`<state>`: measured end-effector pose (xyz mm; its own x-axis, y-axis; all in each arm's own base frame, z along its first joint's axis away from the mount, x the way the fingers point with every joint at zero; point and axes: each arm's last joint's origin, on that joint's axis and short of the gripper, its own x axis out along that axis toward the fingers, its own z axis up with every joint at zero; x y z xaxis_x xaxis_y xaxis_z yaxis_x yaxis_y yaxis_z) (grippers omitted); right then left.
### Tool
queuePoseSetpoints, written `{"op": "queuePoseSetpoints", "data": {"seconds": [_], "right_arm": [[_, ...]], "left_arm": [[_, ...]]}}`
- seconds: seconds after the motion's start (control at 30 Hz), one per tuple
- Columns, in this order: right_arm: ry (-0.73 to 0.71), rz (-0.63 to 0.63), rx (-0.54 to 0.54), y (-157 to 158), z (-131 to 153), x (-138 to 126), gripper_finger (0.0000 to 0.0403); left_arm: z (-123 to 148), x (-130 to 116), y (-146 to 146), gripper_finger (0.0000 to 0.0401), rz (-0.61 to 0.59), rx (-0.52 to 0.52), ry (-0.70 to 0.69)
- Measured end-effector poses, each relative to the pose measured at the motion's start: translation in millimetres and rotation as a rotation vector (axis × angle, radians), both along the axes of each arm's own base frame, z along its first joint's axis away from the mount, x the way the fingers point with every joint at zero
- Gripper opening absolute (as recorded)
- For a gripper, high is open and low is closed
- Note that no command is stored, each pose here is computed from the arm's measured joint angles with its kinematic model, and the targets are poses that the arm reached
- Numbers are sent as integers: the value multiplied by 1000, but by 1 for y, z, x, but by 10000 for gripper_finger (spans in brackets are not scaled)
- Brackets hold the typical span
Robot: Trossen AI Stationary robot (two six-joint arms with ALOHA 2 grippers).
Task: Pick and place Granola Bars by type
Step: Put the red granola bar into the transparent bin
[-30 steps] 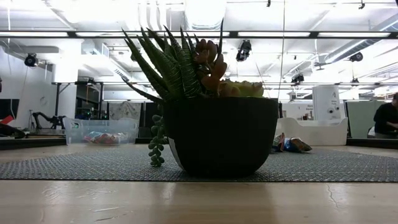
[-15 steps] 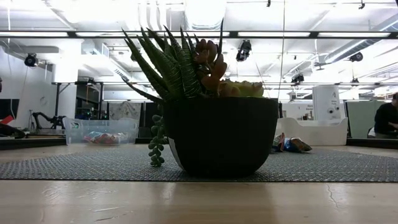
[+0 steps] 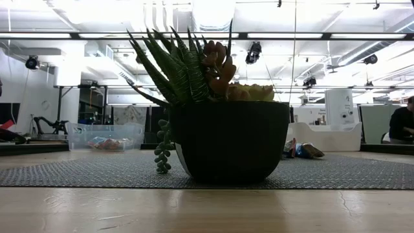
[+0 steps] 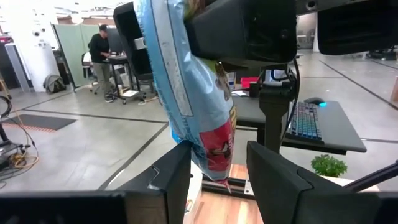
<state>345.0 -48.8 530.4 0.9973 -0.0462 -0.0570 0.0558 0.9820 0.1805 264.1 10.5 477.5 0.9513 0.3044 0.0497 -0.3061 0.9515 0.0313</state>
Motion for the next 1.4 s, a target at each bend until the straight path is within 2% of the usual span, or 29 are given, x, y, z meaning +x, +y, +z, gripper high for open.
{"op": "queuePoseSetpoints", "data": {"seconds": [0.23,1.1,1.4], "right_arm": [[0,8,-3,3,0,1,47],[1,8,0,3,0,1,47],[1,8,0,3,0,1,47]], "left_arm": [[0,-1,1,138,38,2,-1],[-1,-1,0,138,23,5,15],[-3,-2,0,138,20,-71,10]]}}
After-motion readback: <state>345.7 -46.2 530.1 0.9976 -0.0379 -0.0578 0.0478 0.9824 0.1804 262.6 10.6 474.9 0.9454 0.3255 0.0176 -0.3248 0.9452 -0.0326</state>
